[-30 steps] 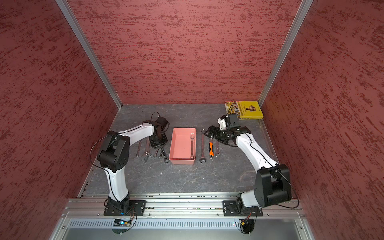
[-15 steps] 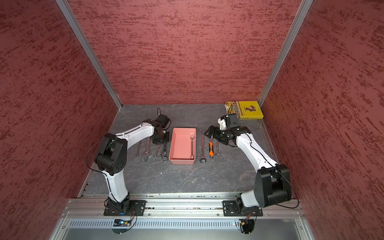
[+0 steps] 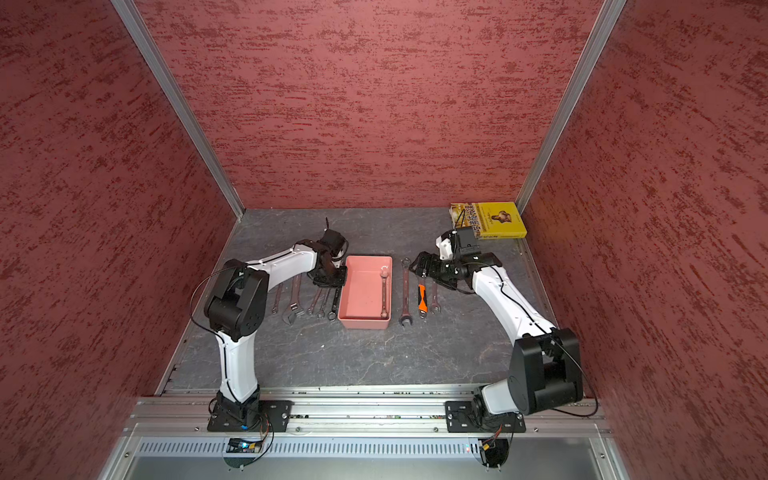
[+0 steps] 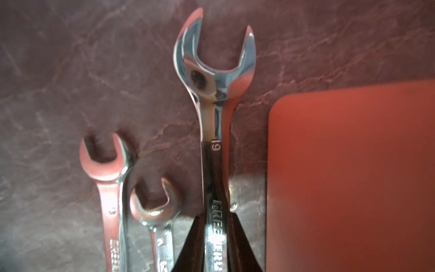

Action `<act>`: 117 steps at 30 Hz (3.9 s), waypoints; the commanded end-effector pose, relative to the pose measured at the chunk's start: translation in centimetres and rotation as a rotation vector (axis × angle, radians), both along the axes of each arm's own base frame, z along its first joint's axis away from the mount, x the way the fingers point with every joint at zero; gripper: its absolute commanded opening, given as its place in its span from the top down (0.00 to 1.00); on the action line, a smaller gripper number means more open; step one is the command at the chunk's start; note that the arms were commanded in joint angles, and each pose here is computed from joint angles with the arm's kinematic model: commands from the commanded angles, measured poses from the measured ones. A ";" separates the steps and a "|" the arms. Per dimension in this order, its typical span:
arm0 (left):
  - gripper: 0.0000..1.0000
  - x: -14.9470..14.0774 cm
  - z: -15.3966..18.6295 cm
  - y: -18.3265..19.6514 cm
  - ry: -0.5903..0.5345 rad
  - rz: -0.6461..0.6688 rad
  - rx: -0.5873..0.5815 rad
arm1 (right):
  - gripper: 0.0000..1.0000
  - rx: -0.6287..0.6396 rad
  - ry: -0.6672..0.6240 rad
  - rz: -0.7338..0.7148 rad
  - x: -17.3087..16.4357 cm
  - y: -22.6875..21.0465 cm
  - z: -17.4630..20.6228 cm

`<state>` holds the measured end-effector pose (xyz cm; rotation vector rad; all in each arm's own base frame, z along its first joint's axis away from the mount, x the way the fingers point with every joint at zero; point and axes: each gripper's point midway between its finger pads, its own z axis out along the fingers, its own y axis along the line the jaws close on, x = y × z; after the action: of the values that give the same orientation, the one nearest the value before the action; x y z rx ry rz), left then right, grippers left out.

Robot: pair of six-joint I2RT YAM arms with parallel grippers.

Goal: Take out the wrench from the storage box
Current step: Place the wrench at the center of the board, then pick up the wrench from the storage box.

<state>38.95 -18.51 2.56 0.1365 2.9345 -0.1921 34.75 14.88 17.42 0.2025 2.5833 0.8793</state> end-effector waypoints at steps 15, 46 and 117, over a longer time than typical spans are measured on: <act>0.44 0.4 8.7 1.4 -0.090 0.092 -0.103 | 0.05 -0.169 0.069 0.052 0.0 8.7 1.1; 0.00 -2.3 13.9 0.4 -0.150 0.145 -0.584 | 0.51 -0.724 0.269 -0.038 1.1 10.9 -13.7; 0.00 -2.8 11.1 0.0 -0.078 0.139 -0.553 | 0.97 -0.518 0.244 0.061 2.5 14.6 -11.0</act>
<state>36.44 -18.42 14.21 -0.1494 2.6662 -0.9407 36.08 29.33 3.73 0.1263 3.0258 0.2130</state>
